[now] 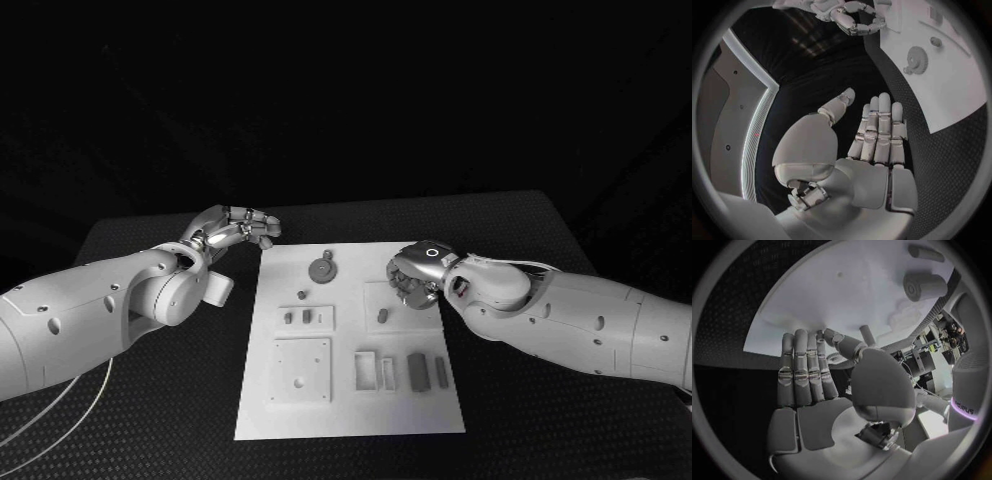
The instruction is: Assemble the parts on the task board
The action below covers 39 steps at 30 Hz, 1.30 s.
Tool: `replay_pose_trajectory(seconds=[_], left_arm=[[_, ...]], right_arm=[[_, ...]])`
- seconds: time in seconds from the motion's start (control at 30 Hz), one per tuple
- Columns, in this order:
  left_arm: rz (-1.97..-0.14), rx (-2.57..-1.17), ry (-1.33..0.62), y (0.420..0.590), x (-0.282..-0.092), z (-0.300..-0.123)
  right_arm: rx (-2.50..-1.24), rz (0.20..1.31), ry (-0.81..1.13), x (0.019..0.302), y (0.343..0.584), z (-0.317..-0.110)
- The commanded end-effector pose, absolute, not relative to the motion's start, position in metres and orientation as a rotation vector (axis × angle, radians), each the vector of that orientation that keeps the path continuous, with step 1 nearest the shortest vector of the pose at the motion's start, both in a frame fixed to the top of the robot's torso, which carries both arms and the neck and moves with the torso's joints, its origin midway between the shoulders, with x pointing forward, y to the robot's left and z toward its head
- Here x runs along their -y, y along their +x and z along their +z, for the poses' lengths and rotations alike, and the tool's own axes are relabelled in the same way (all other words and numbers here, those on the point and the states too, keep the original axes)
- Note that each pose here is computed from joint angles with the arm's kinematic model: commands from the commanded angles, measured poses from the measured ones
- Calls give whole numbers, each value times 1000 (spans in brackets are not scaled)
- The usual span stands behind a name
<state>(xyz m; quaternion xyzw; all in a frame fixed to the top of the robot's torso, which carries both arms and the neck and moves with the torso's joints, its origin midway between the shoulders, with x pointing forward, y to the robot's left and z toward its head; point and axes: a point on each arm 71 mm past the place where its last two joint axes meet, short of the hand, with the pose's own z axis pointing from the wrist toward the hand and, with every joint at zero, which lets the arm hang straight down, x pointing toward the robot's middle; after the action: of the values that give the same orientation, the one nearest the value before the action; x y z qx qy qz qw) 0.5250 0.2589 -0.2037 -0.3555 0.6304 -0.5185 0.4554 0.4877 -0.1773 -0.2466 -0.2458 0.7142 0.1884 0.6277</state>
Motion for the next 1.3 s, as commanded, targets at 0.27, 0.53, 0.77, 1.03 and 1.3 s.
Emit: replay_pose_trajectory(seconds=[0.27,0.53,0.77,1.03,1.3], left_arm=[[-1291,-1547,-878,525,-257,-202],[-1290,-1546,-878,525,-257,-202],[-1286,-1542,-878,526,-259,-202],[-1280,-1540,-880,527,-261,-203],[-1278,-1539,-881,527,-261,-203]], right_arm=[[-1676,397,-620,177,479,-262],[-1663,430,-598,177,476,-259],[-1644,443,-579,178,474,-255],[-1622,453,-560,177,476,-250],[-1609,465,-539,178,479,-239]])
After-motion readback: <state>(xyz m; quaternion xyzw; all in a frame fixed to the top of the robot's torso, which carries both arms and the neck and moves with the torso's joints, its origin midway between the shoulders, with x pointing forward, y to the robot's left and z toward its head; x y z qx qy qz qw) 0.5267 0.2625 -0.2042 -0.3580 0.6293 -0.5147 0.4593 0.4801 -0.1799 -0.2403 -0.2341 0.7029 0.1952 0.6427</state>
